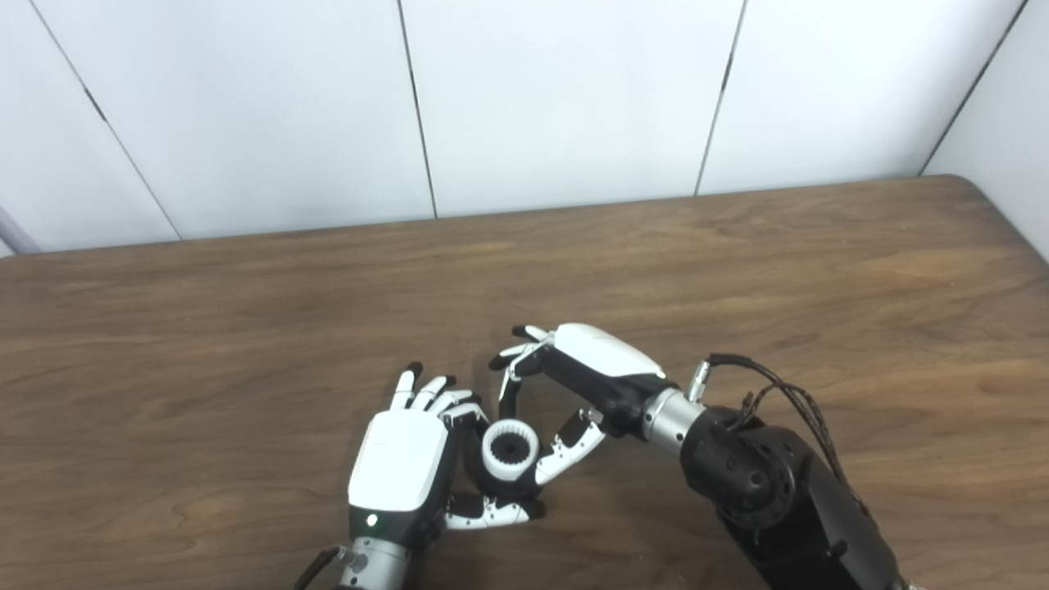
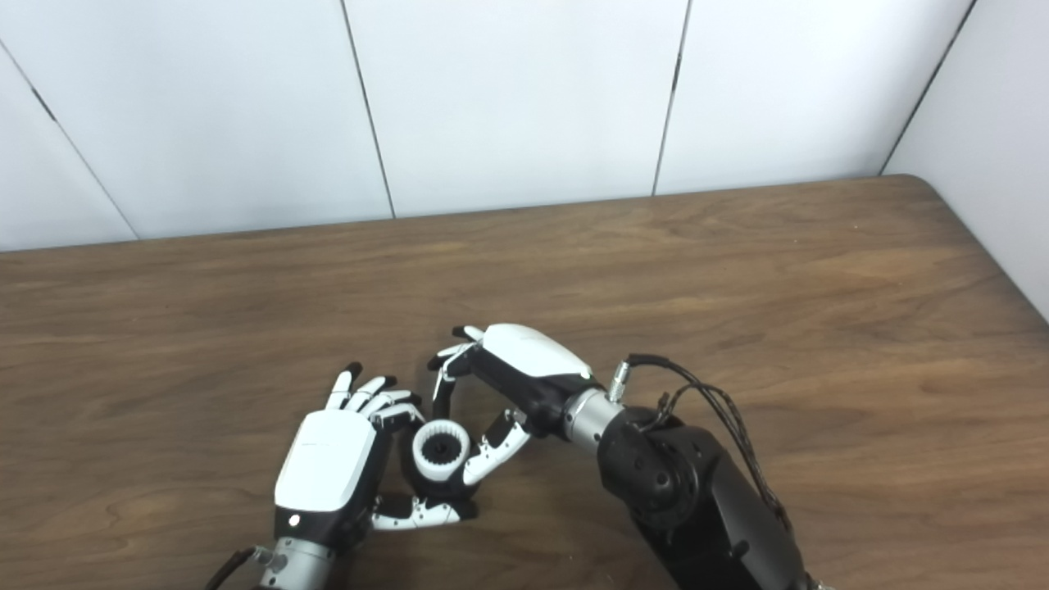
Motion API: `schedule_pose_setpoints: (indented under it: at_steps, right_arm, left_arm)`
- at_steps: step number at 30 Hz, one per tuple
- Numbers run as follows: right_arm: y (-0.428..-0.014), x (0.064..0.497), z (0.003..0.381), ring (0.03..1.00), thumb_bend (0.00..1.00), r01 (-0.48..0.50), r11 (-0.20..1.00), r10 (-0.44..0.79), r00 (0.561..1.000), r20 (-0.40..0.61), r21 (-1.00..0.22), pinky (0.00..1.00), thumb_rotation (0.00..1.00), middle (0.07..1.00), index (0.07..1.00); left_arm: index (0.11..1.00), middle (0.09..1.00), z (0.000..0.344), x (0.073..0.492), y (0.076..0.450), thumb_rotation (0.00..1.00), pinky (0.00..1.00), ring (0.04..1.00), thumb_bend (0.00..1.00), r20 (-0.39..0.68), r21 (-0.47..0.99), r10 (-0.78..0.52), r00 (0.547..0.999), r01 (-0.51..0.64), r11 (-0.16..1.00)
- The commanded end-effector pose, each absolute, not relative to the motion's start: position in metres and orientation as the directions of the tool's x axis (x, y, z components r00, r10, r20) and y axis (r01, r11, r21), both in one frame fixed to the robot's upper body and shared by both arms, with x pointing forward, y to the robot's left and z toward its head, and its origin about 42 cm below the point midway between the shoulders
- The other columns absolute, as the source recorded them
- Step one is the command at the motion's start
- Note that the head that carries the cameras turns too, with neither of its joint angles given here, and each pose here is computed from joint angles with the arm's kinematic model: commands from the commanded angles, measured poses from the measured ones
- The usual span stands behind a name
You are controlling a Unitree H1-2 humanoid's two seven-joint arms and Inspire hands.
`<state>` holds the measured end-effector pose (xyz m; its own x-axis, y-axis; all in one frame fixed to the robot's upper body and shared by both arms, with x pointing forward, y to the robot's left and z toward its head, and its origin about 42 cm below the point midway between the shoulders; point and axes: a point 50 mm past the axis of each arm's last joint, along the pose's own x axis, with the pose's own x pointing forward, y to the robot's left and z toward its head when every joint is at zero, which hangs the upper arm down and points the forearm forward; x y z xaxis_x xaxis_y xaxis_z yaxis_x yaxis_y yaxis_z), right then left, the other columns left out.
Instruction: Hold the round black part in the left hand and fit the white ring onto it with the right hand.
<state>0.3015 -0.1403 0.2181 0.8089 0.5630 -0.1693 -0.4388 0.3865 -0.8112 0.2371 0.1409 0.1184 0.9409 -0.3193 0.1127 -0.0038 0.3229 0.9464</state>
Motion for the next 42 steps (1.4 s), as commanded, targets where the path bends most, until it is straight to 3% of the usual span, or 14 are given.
schedule_pose_setpoints:
  at_steps: [1,4,5,6,7,9,30,42]
  right_arm:
    - [-0.139,0.304,0.232,0.992,0.53,-0.378,0.376,0.582,0.807,-0.102,-0.846,1.0,0.14,0.848,0.488]
    - [-0.14,0.304,0.232,0.994,0.52,-0.376,0.365,0.58,0.807,-0.108,-0.852,1.0,0.15,0.854,0.49]
    - [-0.141,0.304,0.232,0.992,0.76,-0.373,0.359,0.58,0.807,-0.109,-0.855,1.0,0.21,0.855,0.537]
    - [-0.141,0.305,0.232,0.99,0.88,-0.371,0.356,0.58,0.807,-0.109,-0.858,1.0,0.25,0.857,0.568]
    - [-0.141,0.305,0.232,0.99,0.95,-0.37,0.352,0.579,0.808,-0.11,-0.859,1.0,0.29,0.86,0.592]
    - [-0.142,0.305,0.232,0.991,0.99,-0.369,0.35,0.577,0.809,-0.113,-0.861,1.0,0.32,0.866,0.615]
    - [-0.154,0.31,0.244,1.0,1.0,-0.333,0.379,0.54,0.837,-0.086,-0.863,1.0,0.32,0.889,0.646]
    - [-0.187,0.31,0.263,0.997,1.0,-0.272,0.386,0.466,0.882,-0.069,-0.882,1.0,0.31,0.9,0.658]
  left_arm:
    - [0.484,0.752,0.113,0.233,0.135,0.06,1.0,0.866,0.53,0.074,0.956,-0.357,0.931,0.036,0.291]
    - [0.484,0.752,0.112,0.233,0.135,0.06,1.0,0.864,0.53,0.074,0.957,-0.357,0.931,0.034,0.289]
    - [0.484,0.753,0.112,0.233,0.135,0.06,1.0,0.864,0.53,0.074,0.956,-0.357,0.931,0.036,0.291]
    - [0.484,0.754,0.112,0.233,0.135,0.06,1.0,0.865,0.52,0.074,0.955,-0.357,0.931,0.037,0.294]
    - [0.484,0.754,0.112,0.233,0.134,0.06,1.0,0.865,0.52,0.073,0.955,-0.356,0.932,0.038,0.295]
    - [0.484,0.754,0.112,0.233,0.134,0.06,1.0,0.866,0.53,0.073,0.955,-0.354,0.932,0.037,0.296]
    - [0.483,0.748,0.111,0.234,0.136,0.06,1.0,0.86,0.52,0.082,0.956,-0.354,0.932,0.026,0.292]
    - [0.483,0.745,0.111,0.237,0.144,0.06,1.0,0.861,0.53,0.084,0.955,-0.351,0.933,0.026,0.296]
